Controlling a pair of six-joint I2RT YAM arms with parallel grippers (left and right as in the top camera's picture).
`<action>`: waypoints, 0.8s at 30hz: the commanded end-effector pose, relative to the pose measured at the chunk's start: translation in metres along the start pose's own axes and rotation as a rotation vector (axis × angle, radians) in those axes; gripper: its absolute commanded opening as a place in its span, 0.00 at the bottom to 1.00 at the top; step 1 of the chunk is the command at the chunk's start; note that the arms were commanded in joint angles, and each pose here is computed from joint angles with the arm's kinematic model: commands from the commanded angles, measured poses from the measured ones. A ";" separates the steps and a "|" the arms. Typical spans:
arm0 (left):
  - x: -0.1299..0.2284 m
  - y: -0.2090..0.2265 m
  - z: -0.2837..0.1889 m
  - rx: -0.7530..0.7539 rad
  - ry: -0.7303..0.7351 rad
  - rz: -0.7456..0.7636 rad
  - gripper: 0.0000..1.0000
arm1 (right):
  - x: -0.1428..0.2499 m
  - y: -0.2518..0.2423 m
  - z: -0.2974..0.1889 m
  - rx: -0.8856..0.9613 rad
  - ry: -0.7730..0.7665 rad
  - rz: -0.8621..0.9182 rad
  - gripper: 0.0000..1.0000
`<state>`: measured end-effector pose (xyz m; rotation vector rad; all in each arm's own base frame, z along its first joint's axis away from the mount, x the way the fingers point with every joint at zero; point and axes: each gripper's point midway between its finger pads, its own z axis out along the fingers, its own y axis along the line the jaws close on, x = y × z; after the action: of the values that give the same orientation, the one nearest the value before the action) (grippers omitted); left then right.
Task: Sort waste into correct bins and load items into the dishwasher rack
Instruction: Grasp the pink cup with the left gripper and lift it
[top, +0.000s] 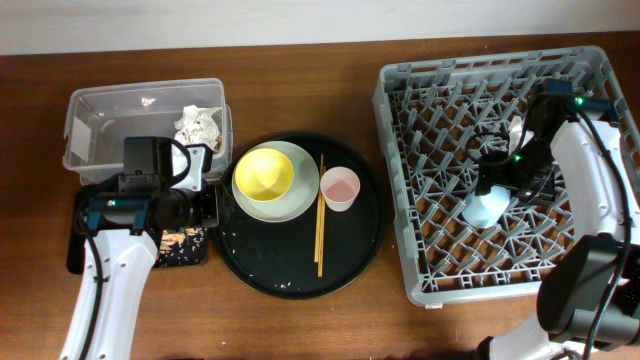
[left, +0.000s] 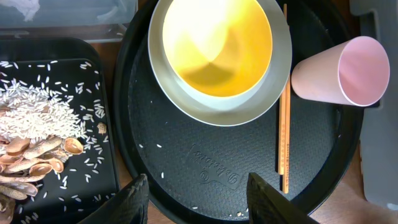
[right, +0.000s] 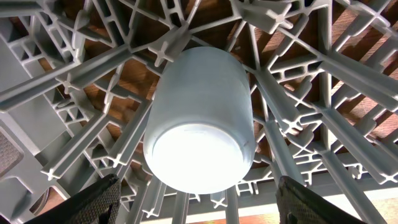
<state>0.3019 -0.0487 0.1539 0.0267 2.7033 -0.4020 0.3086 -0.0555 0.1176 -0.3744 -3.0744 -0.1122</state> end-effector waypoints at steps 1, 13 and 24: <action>-0.006 -0.009 -0.007 0.044 -0.036 0.024 0.50 | 0.001 0.005 -0.002 -0.034 0.008 0.005 0.81; -0.035 -0.137 0.065 0.248 -0.117 0.279 0.62 | 0.030 0.033 -0.083 -0.170 -0.232 -0.035 0.82; 0.009 -0.147 0.168 0.214 0.079 0.302 0.00 | 0.032 0.034 -0.085 -0.177 -0.235 -0.036 0.84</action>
<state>0.3487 -0.2385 0.0497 0.5146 2.6417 -0.6203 0.2874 -0.0227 0.2019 -0.3658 -3.3012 -0.3548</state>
